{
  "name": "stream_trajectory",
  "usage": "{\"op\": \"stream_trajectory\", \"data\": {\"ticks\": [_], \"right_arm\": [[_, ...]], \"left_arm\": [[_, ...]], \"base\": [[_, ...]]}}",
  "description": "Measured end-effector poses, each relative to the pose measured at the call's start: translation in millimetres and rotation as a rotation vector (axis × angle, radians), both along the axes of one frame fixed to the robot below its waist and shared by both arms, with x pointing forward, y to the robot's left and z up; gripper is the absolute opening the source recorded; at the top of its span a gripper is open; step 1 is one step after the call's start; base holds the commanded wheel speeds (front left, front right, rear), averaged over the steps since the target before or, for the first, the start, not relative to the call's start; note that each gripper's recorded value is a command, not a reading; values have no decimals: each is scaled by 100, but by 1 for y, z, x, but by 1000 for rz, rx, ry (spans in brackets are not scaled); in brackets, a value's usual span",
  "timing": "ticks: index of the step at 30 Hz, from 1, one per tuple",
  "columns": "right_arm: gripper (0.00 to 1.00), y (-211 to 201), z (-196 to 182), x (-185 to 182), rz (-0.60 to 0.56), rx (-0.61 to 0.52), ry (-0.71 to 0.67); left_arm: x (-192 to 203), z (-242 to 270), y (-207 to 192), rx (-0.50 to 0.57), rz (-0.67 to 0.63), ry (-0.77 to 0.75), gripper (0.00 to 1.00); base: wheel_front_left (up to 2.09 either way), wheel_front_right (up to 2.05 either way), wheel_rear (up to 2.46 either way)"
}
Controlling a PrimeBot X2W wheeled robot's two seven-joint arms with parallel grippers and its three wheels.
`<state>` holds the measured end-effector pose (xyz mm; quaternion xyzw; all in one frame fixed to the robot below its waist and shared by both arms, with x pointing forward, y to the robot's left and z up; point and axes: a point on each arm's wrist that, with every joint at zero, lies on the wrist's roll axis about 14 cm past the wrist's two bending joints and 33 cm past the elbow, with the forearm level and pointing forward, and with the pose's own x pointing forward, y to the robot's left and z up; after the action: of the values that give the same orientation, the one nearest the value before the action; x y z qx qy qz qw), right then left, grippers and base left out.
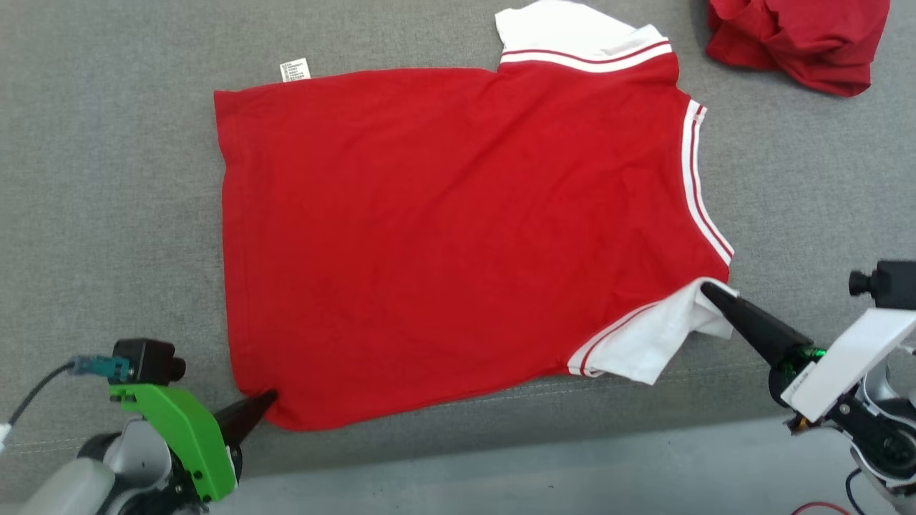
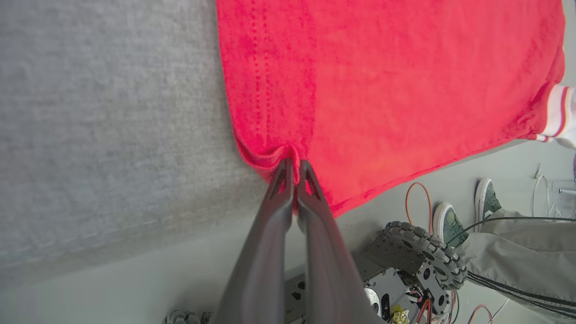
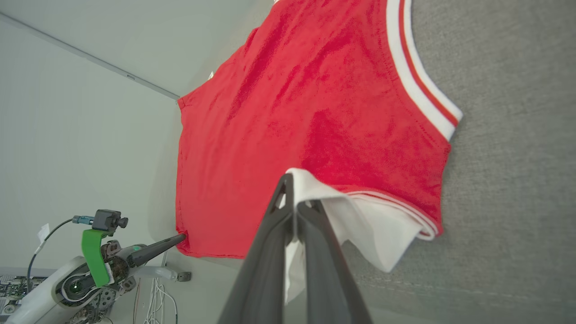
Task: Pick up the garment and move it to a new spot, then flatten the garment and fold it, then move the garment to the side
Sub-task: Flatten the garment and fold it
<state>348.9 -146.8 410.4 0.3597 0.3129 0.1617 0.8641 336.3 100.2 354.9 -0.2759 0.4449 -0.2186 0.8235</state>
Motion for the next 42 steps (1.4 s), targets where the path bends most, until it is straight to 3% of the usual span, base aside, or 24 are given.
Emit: {"op": "stream_trajectory", "data": {"ticks": [6,9,11,14,16,20,23,25,29,34,36,42], "right_arm": [[0,13,29,59,154,-37,-82],[0,19,51,100,210,-52,-104],[0,21,80,138,196,-43,-163],[0,25,159,203,111,4,-375],[0,21,230,233,12,76,-587],[0,-16,354,250,-237,284,-1008],[0,-18,390,245,-266,326,-1194],[0,3,360,256,-192,231,-1154],[0,22,237,271,-145,116,-849],[0,17,126,247,-184,78,-568],[0,12,88,225,-230,93,-469],[0,-13,69,196,-381,135,-421]], "left_arm": [[56,24,-15,16,-185,-45,0],[101,57,-34,-87,-209,-76,0],[141,82,-40,-96,-205,-151,0],[230,152,-16,-10,-88,-444,0],[279,232,0,-11,25,-719,0],[309,361,5,-193,187,-1134,0],[320,360,10,-265,255,-1150,0],[326,315,6,-226,236,-1038,0],[306,186,0,-105,177,-717,0],[259,85,26,-64,264,-429,0],[221,40,27,-71,297,-290,0],[181,20,21,-97,354,-228,0]], "base": [[0,0,0],[0,0,0],[0,0,0],[0,0,0],[0,0,0],[0,0,0],[0,0,0],[0,0,0],[0,0,0],[0,0,0],[0,0,0],[0,0,0]]}}
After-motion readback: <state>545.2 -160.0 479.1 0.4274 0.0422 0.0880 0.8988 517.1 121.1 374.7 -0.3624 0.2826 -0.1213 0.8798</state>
